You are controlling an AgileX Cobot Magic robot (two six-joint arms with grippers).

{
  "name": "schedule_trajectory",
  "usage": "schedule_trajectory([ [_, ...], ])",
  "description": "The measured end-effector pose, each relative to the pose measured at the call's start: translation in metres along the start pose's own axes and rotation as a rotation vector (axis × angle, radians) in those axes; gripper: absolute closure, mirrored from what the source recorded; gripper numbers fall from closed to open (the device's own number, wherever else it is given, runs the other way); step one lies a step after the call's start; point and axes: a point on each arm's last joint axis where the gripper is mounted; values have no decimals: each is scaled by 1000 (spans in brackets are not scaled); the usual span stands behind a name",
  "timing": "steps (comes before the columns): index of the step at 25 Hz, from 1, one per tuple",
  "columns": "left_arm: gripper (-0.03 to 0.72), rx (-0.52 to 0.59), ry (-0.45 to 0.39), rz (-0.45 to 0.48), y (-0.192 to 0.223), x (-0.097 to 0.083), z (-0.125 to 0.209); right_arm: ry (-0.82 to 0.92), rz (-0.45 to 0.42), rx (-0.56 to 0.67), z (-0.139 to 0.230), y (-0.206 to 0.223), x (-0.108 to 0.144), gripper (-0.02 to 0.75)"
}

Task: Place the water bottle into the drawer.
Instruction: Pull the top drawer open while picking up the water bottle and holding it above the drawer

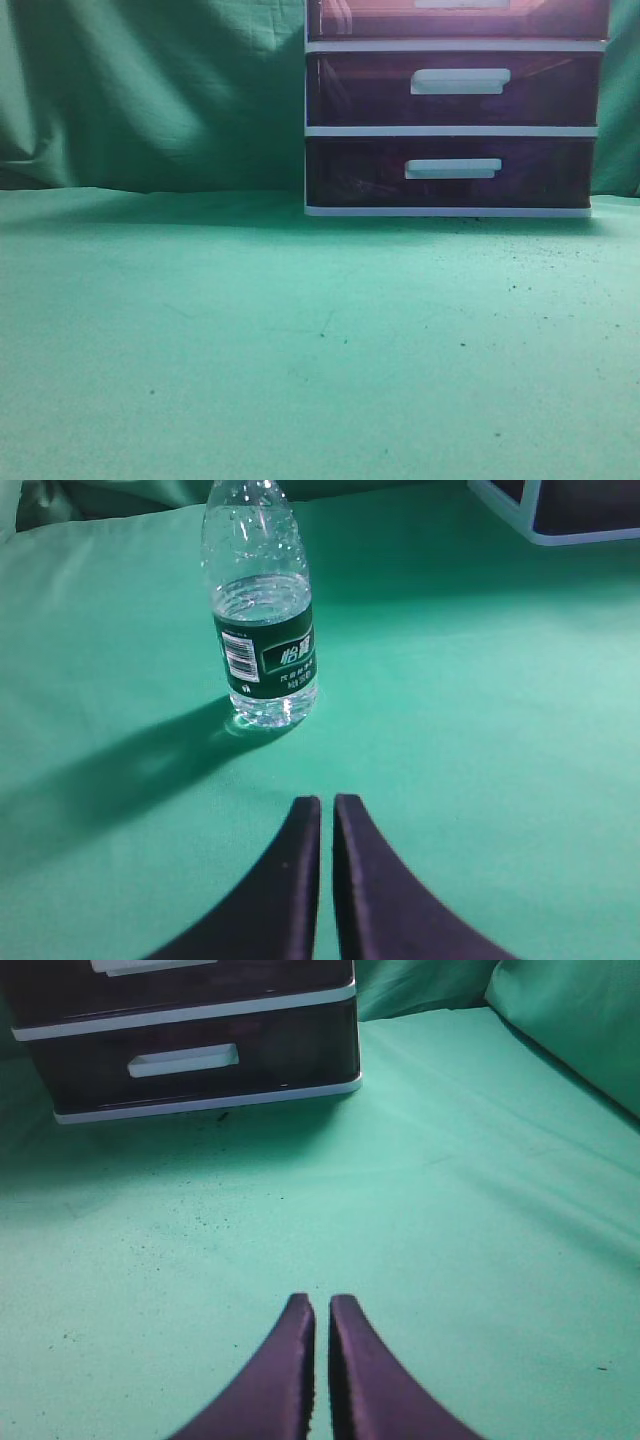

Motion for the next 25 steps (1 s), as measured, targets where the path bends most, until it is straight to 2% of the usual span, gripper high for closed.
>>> schedule_trajectory([
  [16, 688, 0, 3, -1, 0, 0, 0, 0, 0, 0, 0, 0, 0, 738],
  [20, 688, 6, 55, -20, 0, 2, 0, 0, 0, 0, 0, 0, 0, 738],
  [25, 688, 7, 73, -26, 0, 2, 0, 0, 0, 0, 0, 0, 0, 738],
])
Point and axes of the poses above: a point on each arm's last joint axis where the gripper is mounted, y pointing out along that axis toward the gripper, x along the wrist's bending axis when the last joint is at zero, z = x × y, and after that the axes turned 12 degrees about y, right-handed
